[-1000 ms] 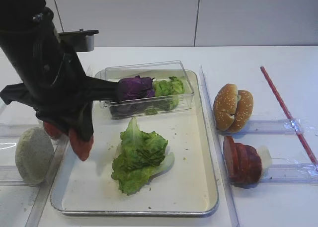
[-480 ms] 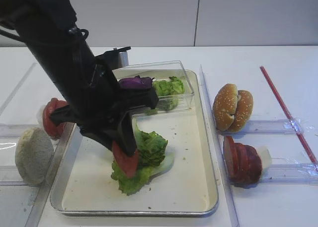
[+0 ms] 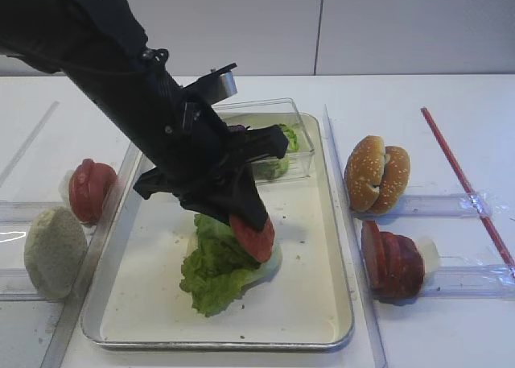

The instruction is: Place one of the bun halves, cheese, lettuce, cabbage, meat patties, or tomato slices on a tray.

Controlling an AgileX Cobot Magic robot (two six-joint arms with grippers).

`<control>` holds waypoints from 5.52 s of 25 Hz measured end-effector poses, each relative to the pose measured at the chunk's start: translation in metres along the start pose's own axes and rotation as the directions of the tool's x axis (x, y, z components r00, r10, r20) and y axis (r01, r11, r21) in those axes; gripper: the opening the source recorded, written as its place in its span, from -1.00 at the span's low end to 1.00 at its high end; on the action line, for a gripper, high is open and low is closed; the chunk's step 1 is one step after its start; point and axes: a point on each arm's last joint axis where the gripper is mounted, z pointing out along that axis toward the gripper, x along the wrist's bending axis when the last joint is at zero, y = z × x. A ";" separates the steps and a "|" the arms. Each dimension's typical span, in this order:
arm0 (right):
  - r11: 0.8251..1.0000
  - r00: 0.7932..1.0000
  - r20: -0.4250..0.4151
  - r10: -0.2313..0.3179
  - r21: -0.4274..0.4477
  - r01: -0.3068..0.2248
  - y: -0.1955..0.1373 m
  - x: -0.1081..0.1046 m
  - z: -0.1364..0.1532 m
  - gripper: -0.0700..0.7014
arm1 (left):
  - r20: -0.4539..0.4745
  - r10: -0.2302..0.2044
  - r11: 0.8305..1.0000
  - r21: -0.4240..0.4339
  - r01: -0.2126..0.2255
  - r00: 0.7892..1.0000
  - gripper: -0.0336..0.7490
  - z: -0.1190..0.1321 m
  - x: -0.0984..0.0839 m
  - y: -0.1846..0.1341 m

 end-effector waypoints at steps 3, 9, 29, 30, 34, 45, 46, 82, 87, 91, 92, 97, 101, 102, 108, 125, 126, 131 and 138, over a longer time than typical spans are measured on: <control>1.000 1.000 0.000 0.000 0.000 0.000 0.000 0.000 0.000 -0.36 | 0.004 0.003 1.000 -0.003 -0.003 1.000 -0.68 0.000 0.001 0.001; 1.000 1.000 0.000 0.000 0.000 0.000 0.000 0.000 0.000 -0.36 | -0.004 -0.023 0.999 -0.036 0.023 1.000 -0.68 -0.006 0.012 0.006; 1.000 1.000 0.000 0.000 0.000 0.000 0.000 0.000 0.000 -0.36 | -0.025 -0.071 0.996 0.053 0.073 0.997 -0.68 0.026 0.033 0.013; 1.000 1.000 0.000 0.000 0.000 0.000 0.000 0.000 0.000 -0.36 | -0.026 -0.072 0.996 0.054 0.074 0.997 -0.68 0.027 0.034 0.013; 1.000 1.000 0.000 0.000 0.000 0.000 0.000 0.000 0.000 -0.36 | -0.028 -0.076 0.995 0.061 0.078 0.997 -0.58 0.029 0.035 0.014; 1.000 1.000 0.000 0.000 0.000 0.000 0.000 0.000 0.000 -0.36 | -0.101 -0.086 0.991 0.091 0.096 0.991 -0.29 0.029 0.041 0.010; 1.000 1.000 0.000 0.000 0.000 0.000 0.000 0.000 0.000 -0.36 | -0.102 -0.085 0.991 0.097 0.095 0.991 -0.23 0.028 0.041 0.010; 1.000 1.000 0.000 0.000 0.000 0.000 0.000 0.000 0.000 -0.36 | -0.311 -0.110 0.990 0.048 0.132 0.944 -0.02 -0.020 0.027 0.031; 1.000 1.000 0.000 0.000 0.000 0.000 0.000 0.000 0.000 -0.36 | -0.409 -0.081 0.995 0.021 0.098 0.909 -0.02 -0.030 0.033 0.030; 1.000 1.000 0.000 0.000 0.000 0.000 0.000 0.000 0.000 -0.36 | -0.469 -0.071 0.997 -0.022 0.069 0.880 -0.02 -0.047 0.035 0.028; 1.000 1.000 0.000 0.000 0.000 0.000 0.000 0.000 0.000 -0.36 | -0.476 -0.079 0.997 -0.037 0.070 0.876 -0.02 -0.052 0.037 0.028; 1.000 1.000 0.000 0.000 0.000 0.000 0.000 0.000 0.000 -0.36 | -0.497 -0.144 0.989 -0.107 0.104 0.856 -0.02 -0.080 0.056 0.028; 1.000 1.000 0.000 0.000 0.000 0.000 0.000 0.000 0.000 -0.36 | -0.510 -0.174 0.981 -0.161 0.106 0.843 -0.02 -0.107 0.070 0.024; 1.000 1.000 0.000 0.000 0.000 0.000 0.000 0.000 0.000 -0.36 | -0.513 -0.179 0.979 -0.176 0.101 0.840 -0.02 -0.114 0.072 0.023; 1.000 1.000 0.000 0.000 0.000 0.000 0.000 0.000 0.000 -0.36 | -0.551 -0.222 0.963 -0.251 0.095 0.804 -0.02 -0.152 0.089 0.011; 1.000 1.000 0.000 0.000 0.000 0.000 0.000 0.000 0.000 -0.36 | -0.576 -0.257 0.940 -0.337 0.061 0.776 -0.02 -0.189 0.079 -0.071; 1.000 1.000 0.000 0.000 0.000 0.000 0.000 0.000 0.000 -0.36 | -0.576 -0.257 0.938 -0.344 0.055 0.776 -0.02 -0.190 0.076 -0.080; 1.000 1.000 0.000 0.000 0.000 0.000 0.000 0.000 0.000 -0.36 | -0.572 -0.257 0.924 -0.381 0.025 0.779 -0.02 -0.190 0.065 -0.130; 1.000 1.000 0.000 0.000 0.000 0.000 0.000 0.000 0.000 -0.36 | -0.565 -0.259 0.890 -0.455 -0.034 0.783 -0.02 -0.181 0.055 -0.197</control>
